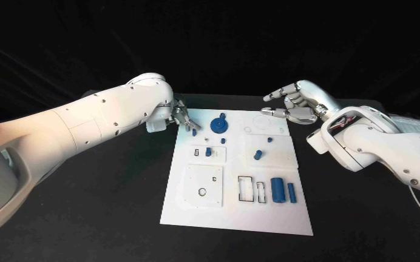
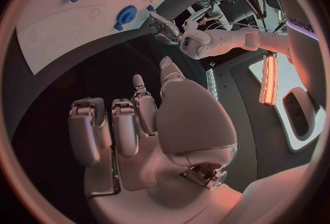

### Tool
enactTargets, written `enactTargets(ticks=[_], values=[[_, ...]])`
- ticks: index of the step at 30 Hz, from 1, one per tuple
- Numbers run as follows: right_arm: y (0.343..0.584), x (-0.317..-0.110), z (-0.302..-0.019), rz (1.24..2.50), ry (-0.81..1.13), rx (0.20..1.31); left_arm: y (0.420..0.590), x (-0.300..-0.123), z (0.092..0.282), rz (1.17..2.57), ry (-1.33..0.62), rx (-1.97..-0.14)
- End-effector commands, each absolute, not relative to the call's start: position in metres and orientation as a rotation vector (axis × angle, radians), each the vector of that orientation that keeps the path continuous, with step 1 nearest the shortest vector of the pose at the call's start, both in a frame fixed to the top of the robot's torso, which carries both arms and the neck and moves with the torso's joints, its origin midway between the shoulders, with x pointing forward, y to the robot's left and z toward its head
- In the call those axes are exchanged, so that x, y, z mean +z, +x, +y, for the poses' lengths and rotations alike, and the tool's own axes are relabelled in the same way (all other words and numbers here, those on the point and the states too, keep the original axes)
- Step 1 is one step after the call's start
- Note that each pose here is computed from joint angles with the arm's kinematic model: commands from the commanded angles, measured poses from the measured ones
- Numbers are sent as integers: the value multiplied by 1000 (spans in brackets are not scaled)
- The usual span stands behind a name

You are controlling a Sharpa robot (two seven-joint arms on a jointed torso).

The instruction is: Assemble the parts on the task board

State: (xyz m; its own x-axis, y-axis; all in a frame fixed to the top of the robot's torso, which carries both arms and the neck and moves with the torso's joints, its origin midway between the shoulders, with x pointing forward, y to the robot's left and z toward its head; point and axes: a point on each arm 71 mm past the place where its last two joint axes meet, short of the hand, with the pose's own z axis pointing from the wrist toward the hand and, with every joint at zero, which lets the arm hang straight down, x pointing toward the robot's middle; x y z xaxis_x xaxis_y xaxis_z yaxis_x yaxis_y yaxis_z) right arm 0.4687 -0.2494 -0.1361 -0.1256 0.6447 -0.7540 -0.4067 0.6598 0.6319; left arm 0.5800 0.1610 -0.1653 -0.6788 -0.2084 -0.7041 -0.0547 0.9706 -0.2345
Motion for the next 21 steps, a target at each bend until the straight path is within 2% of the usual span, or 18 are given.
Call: enactTargets(ticks=[1, 21], values=[[468, -137, -247, 1442, 200, 923, 578, -168, 156, 2344, -168, -278], [469, -137, -247, 1445, 200, 922, 578, -172, 154, 2345, -179, -283]])
